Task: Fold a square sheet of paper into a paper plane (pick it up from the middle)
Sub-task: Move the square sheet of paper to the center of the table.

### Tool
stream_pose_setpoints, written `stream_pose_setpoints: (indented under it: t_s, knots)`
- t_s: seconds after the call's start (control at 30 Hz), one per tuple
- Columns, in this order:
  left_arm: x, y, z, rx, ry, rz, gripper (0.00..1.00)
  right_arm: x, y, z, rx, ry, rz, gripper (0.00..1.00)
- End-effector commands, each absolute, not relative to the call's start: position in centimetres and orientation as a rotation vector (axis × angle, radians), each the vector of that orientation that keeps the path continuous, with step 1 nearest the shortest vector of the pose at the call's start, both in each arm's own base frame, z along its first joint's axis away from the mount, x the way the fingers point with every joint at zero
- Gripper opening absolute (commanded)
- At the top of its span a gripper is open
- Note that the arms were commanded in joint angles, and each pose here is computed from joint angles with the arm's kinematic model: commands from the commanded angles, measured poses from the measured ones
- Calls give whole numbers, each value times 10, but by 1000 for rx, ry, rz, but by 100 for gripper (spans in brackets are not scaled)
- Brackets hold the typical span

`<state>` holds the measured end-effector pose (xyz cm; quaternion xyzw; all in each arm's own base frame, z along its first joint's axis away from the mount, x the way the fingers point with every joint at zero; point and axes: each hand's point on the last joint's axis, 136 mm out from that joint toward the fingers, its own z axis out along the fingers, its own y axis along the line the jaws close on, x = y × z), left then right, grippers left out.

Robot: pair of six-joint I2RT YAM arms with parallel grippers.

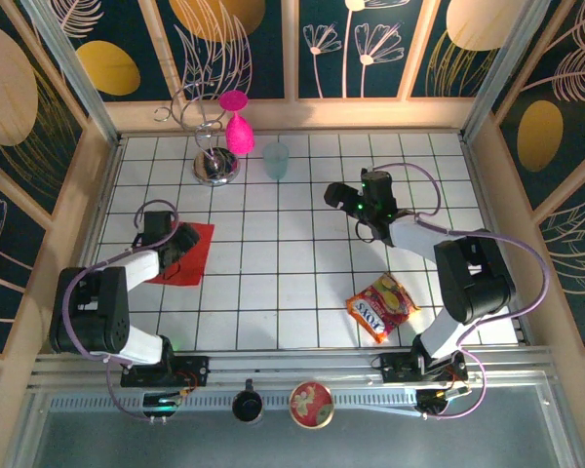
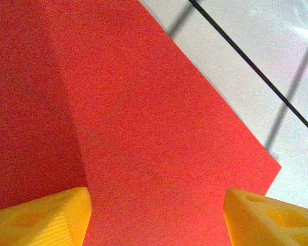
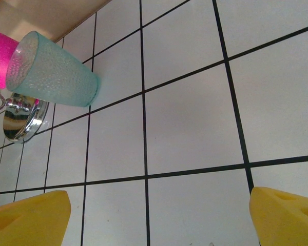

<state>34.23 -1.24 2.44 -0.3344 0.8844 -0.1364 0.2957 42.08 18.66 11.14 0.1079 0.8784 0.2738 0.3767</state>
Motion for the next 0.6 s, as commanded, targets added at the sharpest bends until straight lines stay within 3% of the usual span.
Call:
stream_pose_setpoints:
  t_s: [0.0,0.3,0.57]
  knots:
    - [313,-63,-5,-930,2514,-549,65,426,184,114,327,2244,671,90]
    - [334,-205,12,-681,2580,-808,61,417,140,116,490,2219,584,90]
    - [321,-331,17,-318,2690,-1048,58,407,123,119,488,2244,560,88]
